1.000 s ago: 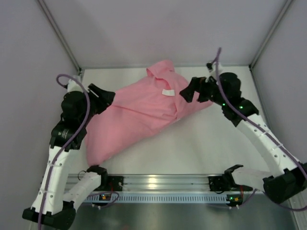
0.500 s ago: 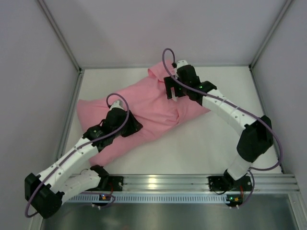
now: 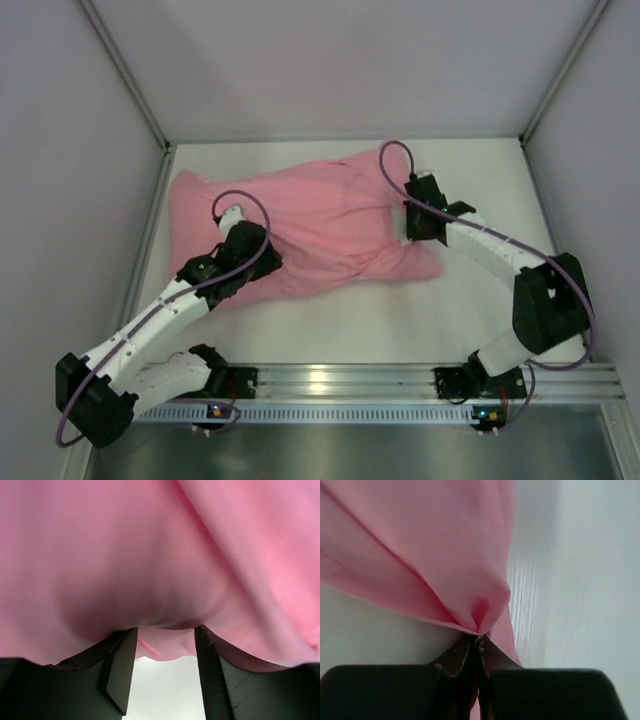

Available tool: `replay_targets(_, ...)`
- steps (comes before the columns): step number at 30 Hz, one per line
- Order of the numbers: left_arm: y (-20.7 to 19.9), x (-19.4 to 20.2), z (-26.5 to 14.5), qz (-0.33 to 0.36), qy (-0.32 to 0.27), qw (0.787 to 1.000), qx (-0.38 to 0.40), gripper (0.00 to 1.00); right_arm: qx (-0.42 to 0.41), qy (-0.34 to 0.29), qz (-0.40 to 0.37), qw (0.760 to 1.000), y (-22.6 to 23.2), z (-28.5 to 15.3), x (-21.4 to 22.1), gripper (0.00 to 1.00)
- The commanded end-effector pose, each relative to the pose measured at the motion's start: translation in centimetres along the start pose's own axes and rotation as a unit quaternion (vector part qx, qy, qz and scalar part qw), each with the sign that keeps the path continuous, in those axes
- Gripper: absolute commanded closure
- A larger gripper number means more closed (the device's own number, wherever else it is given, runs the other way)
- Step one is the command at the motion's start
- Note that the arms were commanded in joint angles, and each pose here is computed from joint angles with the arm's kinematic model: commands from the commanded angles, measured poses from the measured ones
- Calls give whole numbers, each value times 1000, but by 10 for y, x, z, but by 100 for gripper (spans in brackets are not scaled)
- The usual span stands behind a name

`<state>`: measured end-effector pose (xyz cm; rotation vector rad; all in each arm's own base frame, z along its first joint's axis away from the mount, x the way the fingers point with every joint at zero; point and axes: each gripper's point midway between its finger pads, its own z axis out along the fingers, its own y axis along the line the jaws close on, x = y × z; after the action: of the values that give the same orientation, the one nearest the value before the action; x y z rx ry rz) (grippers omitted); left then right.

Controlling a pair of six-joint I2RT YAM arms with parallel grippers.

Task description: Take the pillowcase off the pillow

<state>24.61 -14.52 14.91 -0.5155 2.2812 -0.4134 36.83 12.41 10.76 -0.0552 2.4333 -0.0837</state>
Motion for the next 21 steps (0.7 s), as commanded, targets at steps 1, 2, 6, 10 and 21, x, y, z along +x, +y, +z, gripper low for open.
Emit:
replay_targets(1, 22, -54, -18, 48, -73, 992, -92, 46, -132, -15, 47, 990, 34, -40, 20, 100)
replay_targets(2, 15, -60, -23, 61, -72, 992, -85, 48, -151, -20, 50, 987, 37, -51, 32, 100)
replay_targets(6, -75, -60, -49, 55, -26, 991, 117, 48, -196, -35, 64, 978, 44, -72, 43, 100)
replay_targets(10, -159, -13, -70, 133, 16, 967, 215, 48, -239, -47, 74, 967, 56, -80, 43, 100)
replay_targets(21, -247, -18, 1, 298, -79, 949, 64, 42, -255, -56, 111, 959, 52, -84, 54, 100)
